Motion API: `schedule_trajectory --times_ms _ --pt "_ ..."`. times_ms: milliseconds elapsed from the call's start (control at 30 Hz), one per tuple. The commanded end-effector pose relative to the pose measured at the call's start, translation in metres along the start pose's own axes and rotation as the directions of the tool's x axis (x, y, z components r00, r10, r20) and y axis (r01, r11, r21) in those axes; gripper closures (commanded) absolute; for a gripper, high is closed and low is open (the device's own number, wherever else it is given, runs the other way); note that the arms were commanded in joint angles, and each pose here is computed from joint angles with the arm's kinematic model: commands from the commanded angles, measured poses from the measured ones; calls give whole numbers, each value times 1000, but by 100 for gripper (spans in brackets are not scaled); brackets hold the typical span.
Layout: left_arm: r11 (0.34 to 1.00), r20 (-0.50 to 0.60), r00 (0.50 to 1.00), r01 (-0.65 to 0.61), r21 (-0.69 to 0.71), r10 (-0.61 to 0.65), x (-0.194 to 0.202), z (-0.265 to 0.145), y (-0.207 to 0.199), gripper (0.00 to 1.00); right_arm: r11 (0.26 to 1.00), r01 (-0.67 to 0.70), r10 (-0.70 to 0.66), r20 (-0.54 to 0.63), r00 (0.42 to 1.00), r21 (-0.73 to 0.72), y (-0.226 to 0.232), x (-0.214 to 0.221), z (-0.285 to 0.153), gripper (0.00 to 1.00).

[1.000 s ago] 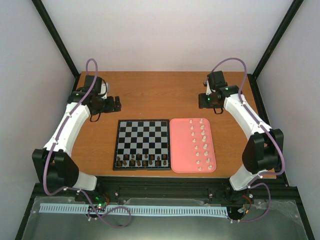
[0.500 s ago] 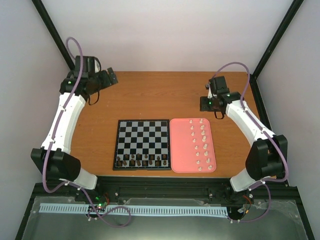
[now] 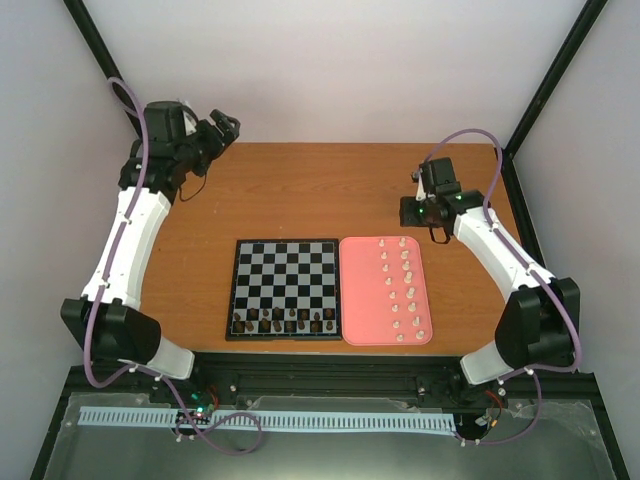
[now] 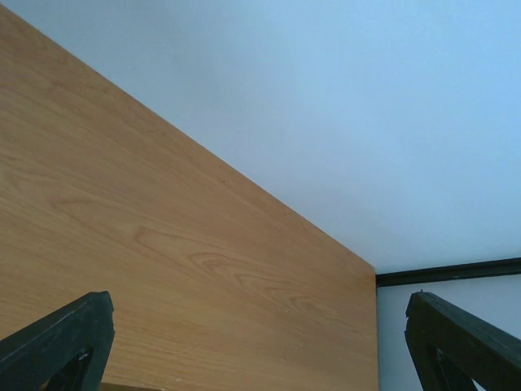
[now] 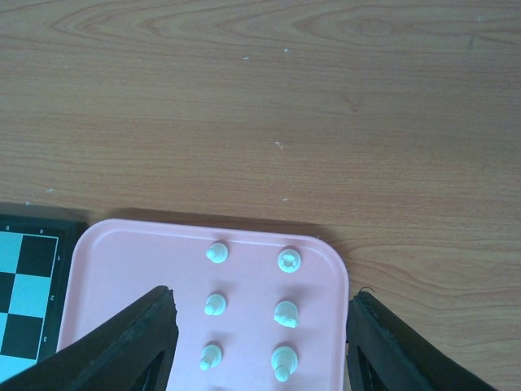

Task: Set up the chess pieces on the board
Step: Pick up the chess piece from the storage box.

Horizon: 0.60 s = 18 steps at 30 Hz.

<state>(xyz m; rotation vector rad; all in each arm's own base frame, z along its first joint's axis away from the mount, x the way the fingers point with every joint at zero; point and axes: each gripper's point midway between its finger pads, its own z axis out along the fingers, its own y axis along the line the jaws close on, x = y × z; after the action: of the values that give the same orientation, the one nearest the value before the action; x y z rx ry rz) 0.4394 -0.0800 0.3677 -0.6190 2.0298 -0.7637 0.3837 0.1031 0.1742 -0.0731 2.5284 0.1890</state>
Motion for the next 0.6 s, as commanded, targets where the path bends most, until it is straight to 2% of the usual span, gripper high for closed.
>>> schedule_trajectory --times_ms 0,233,300,400,500,567 --pt "988 32 993 110 106 -114 -9 -4 -16 0 1000 14 -13 39 999 -11 3 -4 -8 43" --pt "966 -19 989 147 211 -146 -9 -1 -38 0 999 28 -28 32 999 -16 5 1 -7 42" --pt "973 -18 992 126 192 -125 -8 -1 -36 0 1000 30 -29 27 999 -8 4 -1 -8 41" --pt "995 -35 997 71 73 -68 2 4 -12 0 999 33 -33 -1 999 8 2 -1 -6 41" --pt "998 -164 985 -52 -21 47 35 6 19 0 1000 26 -26 -29 999 3 3 2 -2 41" --pt "993 -277 959 -91 -70 69 68 2 45 0 1000 22 -22 -41 999 -2 4 2 1 41"
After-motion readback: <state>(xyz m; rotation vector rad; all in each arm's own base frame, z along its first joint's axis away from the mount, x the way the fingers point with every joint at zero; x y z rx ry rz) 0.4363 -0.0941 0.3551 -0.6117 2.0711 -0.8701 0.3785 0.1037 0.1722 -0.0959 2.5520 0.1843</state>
